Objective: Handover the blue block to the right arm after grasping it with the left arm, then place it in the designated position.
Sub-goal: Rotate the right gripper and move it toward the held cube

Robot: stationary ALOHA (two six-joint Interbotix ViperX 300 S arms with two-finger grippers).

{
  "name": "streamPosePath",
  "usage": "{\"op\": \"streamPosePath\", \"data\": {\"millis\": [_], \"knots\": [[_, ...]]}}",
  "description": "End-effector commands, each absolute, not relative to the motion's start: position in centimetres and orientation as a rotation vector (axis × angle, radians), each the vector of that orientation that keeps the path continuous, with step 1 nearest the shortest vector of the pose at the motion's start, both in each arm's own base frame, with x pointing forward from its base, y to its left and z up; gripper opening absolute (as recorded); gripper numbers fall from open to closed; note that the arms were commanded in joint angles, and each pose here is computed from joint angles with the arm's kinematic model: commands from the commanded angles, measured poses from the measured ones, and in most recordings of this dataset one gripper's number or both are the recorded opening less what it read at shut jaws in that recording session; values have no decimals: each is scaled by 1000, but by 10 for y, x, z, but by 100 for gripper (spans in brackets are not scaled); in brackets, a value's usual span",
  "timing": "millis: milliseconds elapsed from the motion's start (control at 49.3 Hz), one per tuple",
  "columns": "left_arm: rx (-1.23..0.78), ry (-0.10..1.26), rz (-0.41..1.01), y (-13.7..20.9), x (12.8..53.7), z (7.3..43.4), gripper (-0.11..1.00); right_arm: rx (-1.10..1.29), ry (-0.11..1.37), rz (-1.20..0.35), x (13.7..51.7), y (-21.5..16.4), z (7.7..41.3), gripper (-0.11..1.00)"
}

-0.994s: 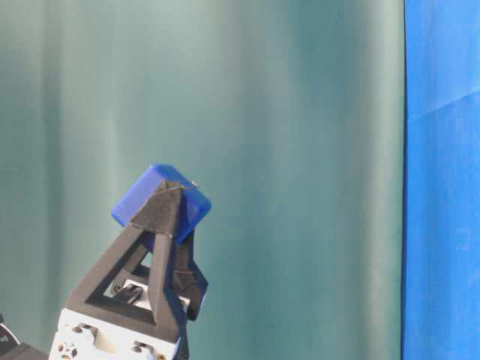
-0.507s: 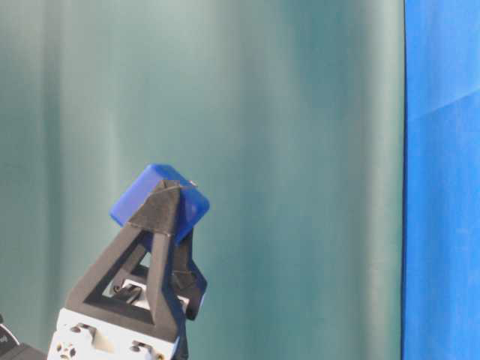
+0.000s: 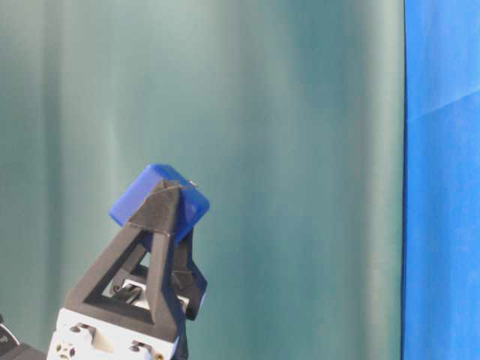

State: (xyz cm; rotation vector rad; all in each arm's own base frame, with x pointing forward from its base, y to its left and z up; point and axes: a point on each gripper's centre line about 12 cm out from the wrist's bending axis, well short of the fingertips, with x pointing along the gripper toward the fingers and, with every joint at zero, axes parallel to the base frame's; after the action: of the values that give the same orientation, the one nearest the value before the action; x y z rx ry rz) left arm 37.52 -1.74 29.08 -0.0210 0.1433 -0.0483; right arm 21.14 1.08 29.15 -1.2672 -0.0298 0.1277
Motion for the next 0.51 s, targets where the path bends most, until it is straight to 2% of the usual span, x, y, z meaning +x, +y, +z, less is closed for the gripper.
{"op": "streamPosePath", "data": {"millis": [0,487], "knots": [[-24,96,-48,-17,372,306,46,-1267,-58,114,214,11,303,95],[-22,94,-48,-17,373,307,46,-1264,-61,114,215,12,303,95]]}}
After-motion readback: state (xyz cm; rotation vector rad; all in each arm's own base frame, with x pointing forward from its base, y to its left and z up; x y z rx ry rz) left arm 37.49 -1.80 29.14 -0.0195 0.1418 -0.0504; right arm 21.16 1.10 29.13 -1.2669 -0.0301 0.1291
